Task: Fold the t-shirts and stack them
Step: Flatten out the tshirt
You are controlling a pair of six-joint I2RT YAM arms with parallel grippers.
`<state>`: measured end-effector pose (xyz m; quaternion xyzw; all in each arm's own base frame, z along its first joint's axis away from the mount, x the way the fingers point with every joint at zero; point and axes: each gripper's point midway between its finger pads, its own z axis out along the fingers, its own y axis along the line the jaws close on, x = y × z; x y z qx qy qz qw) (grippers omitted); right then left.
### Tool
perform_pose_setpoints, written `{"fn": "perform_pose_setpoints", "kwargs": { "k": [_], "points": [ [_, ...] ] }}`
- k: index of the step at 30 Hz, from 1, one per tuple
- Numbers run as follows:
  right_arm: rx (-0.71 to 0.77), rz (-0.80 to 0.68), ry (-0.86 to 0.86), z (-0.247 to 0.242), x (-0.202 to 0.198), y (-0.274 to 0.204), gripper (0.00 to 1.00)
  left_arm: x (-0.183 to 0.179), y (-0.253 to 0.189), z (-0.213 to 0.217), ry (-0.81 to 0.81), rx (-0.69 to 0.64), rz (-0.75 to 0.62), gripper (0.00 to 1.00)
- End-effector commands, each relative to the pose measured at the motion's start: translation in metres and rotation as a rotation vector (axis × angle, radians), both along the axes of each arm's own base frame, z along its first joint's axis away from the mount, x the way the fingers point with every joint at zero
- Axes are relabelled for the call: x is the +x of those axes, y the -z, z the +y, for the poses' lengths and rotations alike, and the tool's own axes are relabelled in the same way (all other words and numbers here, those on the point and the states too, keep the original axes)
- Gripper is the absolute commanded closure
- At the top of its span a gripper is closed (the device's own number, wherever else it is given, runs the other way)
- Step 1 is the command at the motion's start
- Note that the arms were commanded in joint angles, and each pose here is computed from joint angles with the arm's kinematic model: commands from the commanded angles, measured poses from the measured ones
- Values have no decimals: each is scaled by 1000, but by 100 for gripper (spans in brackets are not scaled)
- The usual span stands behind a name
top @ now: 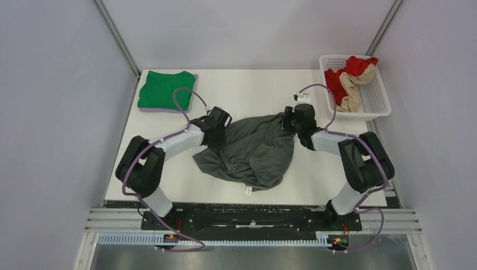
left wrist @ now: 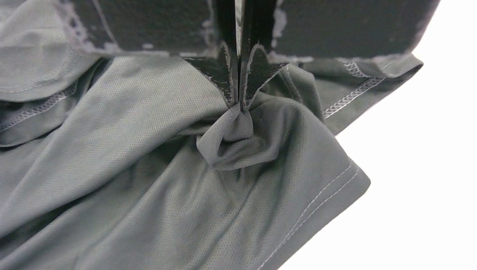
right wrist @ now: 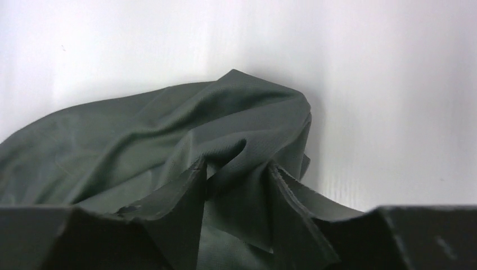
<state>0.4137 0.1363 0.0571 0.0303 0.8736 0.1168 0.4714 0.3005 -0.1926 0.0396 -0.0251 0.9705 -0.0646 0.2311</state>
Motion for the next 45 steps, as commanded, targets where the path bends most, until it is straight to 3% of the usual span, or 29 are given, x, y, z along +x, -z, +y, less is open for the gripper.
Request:
{"fn": "perform_pose_setpoints", "kwargs": {
  "k": [1,3,4,13,21,28,33,37,40,45],
  "points": [
    [14,-77,-38,9,19,-11,71,28,-63,0,4,-22,-210,98],
    [8,-90,-29,6,19,-14,94,32,-86,5,-16,-28,-282,98],
    [7,-110,-20,4,18,-20,100,34,-98,8,-28,-32,-322,98],
    [-18,-441,-23,-19,-16,-172,100,19,-252,54,-146,-123,-725,98],
    [84,-776,-108,-29,-102,-322,100,-61,-421,84,-55,-414,-1126,98],
    [114,-1002,-184,-40,-178,-433,100,-134,-497,96,101,-593,-1328,98],
    [84,-1032,-178,-48,-195,-471,100,-156,-503,97,150,-648,-1346,98],
    [60,-965,-130,-52,-177,-465,100,-134,-479,99,73,-589,-1281,98],
    [-9,-868,-33,-60,-138,-435,100,-93,-434,88,13,-484,-1163,98],
    [-150,-645,21,-52,-53,-336,100,-6,-294,88,-191,-121,-877,91]
  ]
}}
